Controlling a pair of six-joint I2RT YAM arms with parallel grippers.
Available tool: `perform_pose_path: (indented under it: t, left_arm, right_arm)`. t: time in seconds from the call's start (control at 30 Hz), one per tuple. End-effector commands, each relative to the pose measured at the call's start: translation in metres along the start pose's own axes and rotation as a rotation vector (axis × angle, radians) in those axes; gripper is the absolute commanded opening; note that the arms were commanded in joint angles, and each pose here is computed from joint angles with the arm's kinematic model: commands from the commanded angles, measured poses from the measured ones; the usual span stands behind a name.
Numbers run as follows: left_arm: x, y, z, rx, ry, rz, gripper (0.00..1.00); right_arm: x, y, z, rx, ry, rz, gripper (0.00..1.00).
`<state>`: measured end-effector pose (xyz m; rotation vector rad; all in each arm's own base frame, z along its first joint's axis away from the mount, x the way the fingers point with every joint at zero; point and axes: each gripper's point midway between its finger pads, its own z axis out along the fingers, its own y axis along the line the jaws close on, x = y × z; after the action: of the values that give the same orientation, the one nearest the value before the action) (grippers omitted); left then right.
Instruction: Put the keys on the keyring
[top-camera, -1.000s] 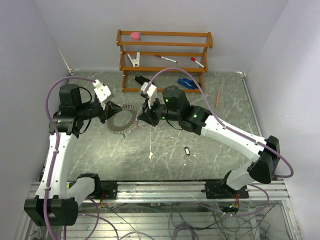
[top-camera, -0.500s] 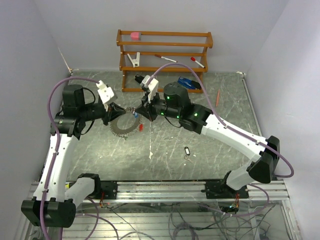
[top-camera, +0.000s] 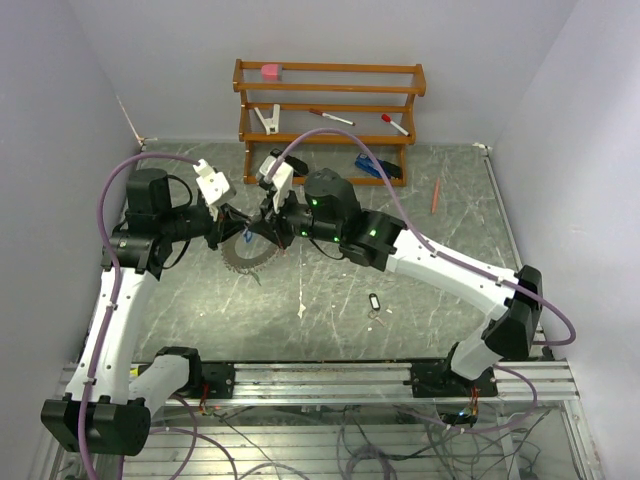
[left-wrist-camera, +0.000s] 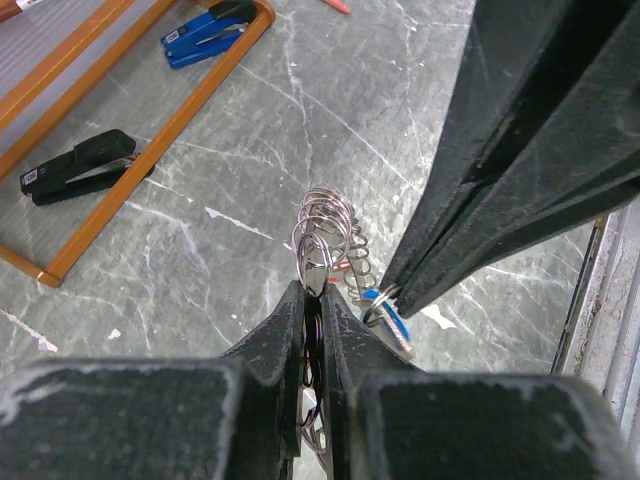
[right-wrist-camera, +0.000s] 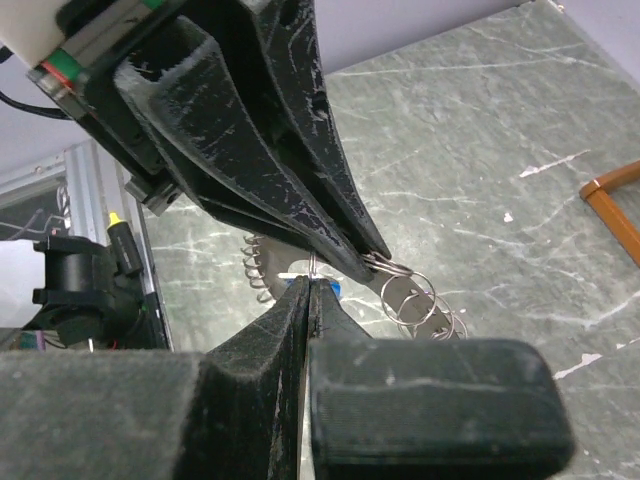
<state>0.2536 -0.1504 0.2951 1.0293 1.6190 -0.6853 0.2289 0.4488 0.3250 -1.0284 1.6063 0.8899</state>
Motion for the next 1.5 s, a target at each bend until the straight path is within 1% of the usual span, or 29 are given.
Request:
perform_pose_path:
  t: [0.0,0.73,1.2,1.47]
  left_arm:
    - [-0.021,0.0,-0.004,-0.01,-0.049,0.063,0.07]
    - [-0.027,-0.01,-0.005,0.037,-0.059,0.062,0.07]
    - [-0.029,-0.019,-0.006,0.076,-0.067,0.058,0.07]
    - [-0.029,-0.026,-0.007,0.107,-0.07,0.087,0.07]
  right_arm:
    - [-0.009,-0.001,-0.003,0.022,-0.025,0.005,0.0]
    - [-0.006,-0.021,-0.013,0.159,-0.016,-0.009,0.0]
    - [-0.014,-0.027,-0.013,0.193,-0.058,-0.004,0.0]
    - [-0.011,-0.026,-0.012,0.191,-0.044,0.002,0.0]
